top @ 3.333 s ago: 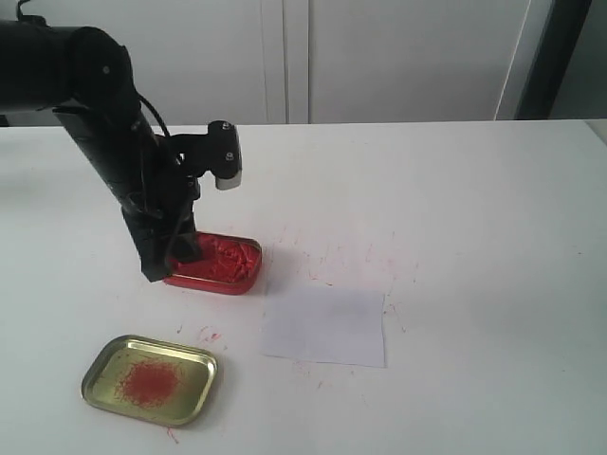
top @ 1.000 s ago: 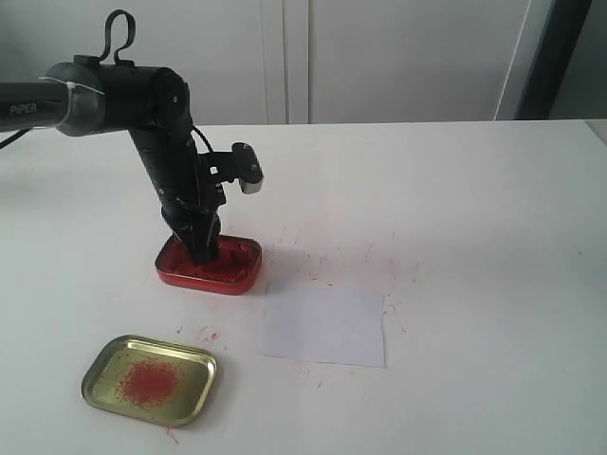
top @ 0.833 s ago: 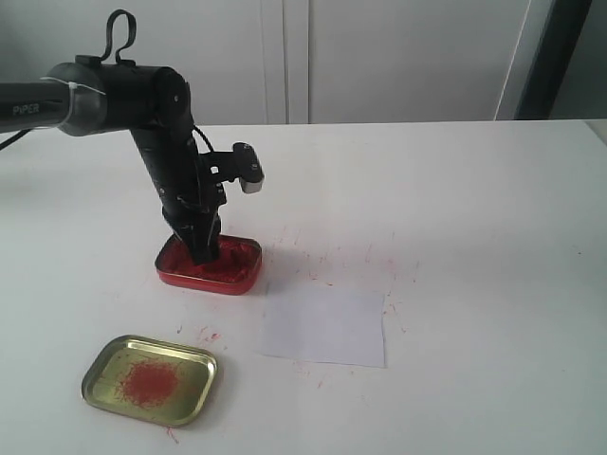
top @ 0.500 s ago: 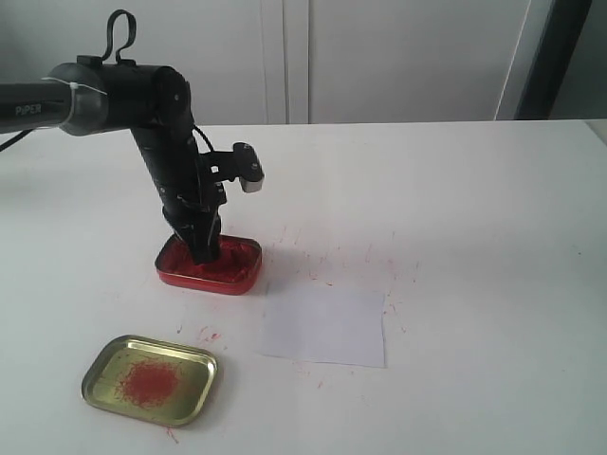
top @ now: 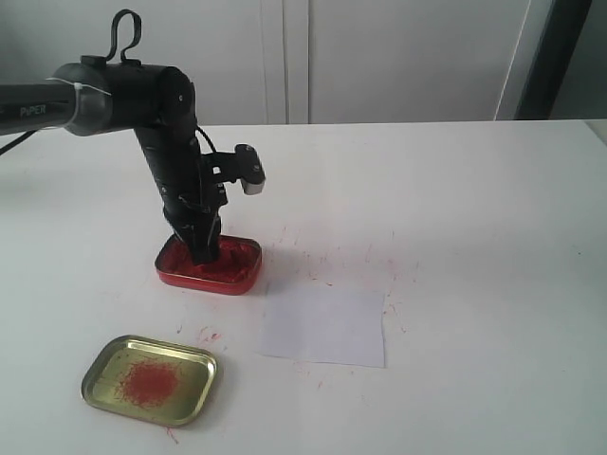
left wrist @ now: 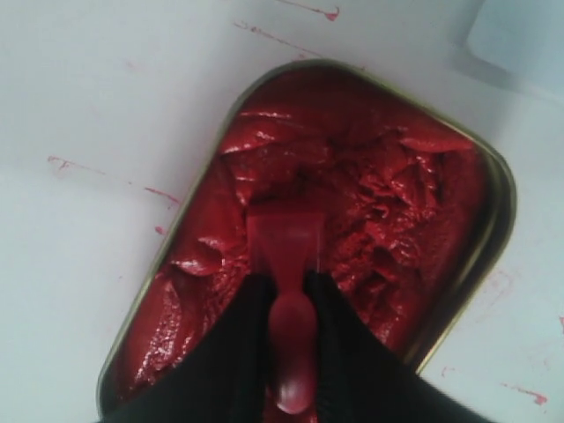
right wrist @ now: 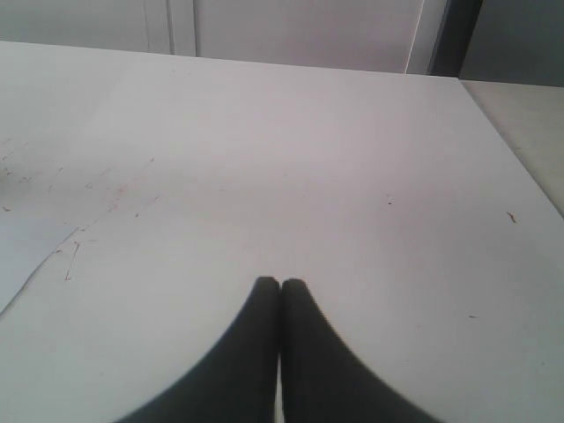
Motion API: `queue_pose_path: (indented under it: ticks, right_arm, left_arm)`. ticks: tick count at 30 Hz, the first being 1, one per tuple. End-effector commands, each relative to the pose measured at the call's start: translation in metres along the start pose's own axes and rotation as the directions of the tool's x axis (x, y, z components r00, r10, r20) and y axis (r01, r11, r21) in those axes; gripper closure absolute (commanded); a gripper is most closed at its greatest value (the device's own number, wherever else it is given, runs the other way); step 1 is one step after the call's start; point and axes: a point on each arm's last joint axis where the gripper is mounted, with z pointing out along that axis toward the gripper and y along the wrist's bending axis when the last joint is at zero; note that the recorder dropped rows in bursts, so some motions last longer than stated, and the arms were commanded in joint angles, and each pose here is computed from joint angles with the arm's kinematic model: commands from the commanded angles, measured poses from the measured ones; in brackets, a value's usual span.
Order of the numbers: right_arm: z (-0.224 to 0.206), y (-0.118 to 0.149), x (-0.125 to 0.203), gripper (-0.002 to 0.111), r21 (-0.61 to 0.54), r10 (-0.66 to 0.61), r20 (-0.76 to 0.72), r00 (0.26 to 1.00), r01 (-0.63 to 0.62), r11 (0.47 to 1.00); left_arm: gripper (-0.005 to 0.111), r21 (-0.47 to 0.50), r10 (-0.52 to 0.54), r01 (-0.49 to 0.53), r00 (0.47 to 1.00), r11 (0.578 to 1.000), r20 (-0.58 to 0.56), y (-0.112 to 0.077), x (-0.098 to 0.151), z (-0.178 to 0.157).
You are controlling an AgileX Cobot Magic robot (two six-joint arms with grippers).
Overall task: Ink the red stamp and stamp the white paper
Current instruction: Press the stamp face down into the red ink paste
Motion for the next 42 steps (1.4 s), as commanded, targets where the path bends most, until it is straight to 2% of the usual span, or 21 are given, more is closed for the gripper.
queue_pose_path:
  ticks: [1, 11, 21, 33, 42]
  right_arm:
    - [0.0, 0.0, 0.0, 0.108, 0.006, -0.001, 0.015, 1.0, 0.001, 1.0]
    - [0.0, 0.0, 0.0, 0.108, 0.006, -0.001, 0.015, 1.0, 0.001, 1.0]
    - [0.0, 0.0, 0.0, 0.108, 0.006, -0.001, 0.015, 1.0, 0.001, 1.0]
    - [0.0, 0.0, 0.0, 0.108, 0.006, -0.001, 0.015, 1.0, 0.001, 1.0]
    - [0.0, 0.0, 0.0, 0.108, 0.006, -0.001, 0.015, 1.0, 0.001, 1.0]
  left_arm:
    - [0.107, 0.124, 0.022, -0.001, 0.985, 0.992, -0.174, -0.007, 0.019, 0.054]
    - [0.107, 0.16, 0.027, 0.006, 0.979, 0.987, -0.201, -0.01, 0.022, 0.069]
    - [0.107, 0.156, 0.033, 0.0, 0.977, 0.988, -0.21, -0.009, 0.022, 0.067]
    - [0.107, 0.108, 0.027, -0.008, 0.985, 0.994, -0.171, -0.008, 0.017, 0.036]
    - [0.107, 0.057, -0.019, 0.027, 0.99, 0.998, -0.137, -0.005, 0.01, 0.009]
